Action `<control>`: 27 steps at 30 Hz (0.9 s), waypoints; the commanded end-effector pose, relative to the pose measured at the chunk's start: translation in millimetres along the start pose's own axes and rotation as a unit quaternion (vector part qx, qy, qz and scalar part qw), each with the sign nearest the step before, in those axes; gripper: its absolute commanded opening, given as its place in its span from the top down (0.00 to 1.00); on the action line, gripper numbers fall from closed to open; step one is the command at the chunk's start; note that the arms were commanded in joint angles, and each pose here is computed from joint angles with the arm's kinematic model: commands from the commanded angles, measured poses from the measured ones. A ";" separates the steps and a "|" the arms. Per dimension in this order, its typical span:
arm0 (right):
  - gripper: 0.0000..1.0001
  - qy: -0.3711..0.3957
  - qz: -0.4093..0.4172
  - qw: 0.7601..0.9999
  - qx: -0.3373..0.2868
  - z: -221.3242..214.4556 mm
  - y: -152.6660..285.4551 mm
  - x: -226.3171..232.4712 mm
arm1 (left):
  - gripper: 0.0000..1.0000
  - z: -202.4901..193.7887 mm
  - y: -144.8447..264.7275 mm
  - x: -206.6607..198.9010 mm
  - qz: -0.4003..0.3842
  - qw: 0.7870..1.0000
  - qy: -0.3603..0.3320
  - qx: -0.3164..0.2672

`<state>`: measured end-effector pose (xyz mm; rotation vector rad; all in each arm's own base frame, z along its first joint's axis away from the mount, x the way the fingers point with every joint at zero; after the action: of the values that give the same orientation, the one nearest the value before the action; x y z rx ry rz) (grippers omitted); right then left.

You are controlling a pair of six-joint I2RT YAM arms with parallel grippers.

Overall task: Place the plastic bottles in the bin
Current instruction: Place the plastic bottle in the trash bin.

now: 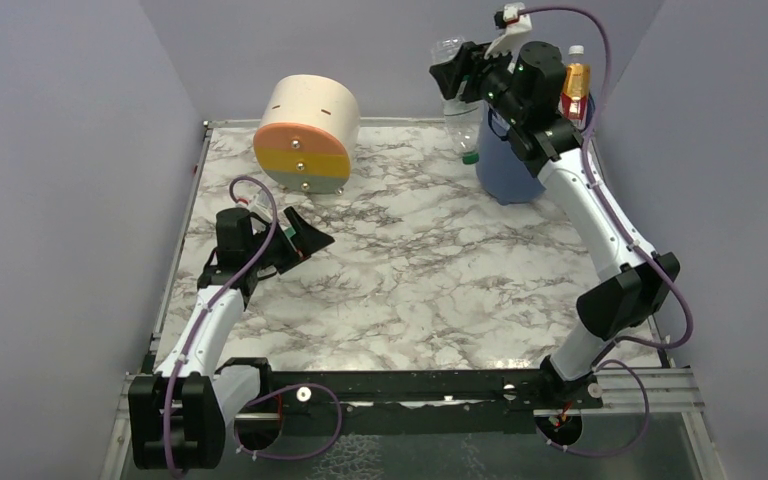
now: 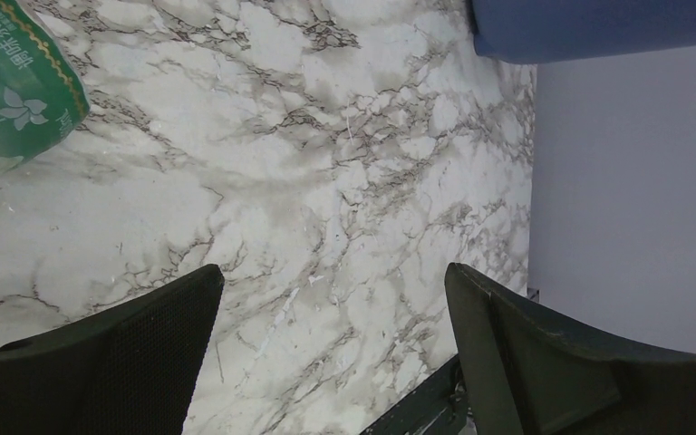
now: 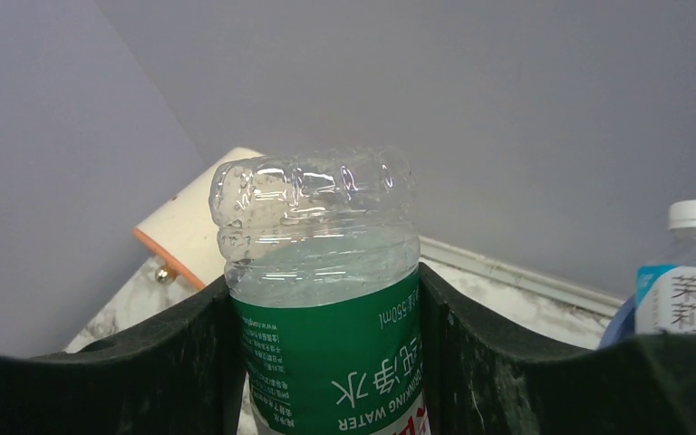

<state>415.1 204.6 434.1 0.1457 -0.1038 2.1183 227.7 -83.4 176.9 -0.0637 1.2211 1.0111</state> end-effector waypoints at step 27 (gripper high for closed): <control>0.51 0.061 -0.194 0.946 -0.254 49.6 24.7 -157.4 | 0.01 12.4 -8.6 -14.0 -0.006 1.000 -0.012 -0.018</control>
<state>470.8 75.0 460.1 -0.1846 -0.4552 1.7587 230.3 -89.3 173.1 -0.0549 1.2404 1.0155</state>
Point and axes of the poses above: each gripper's point midway between its finger pads, its own y axis back along the fingers, its own x axis along the line the jaws close on, z = x × y, the point moved 7 cm from there along y, back along the fingers, and after that the axes turned 3 degrees about y, right-handed, at the moved point
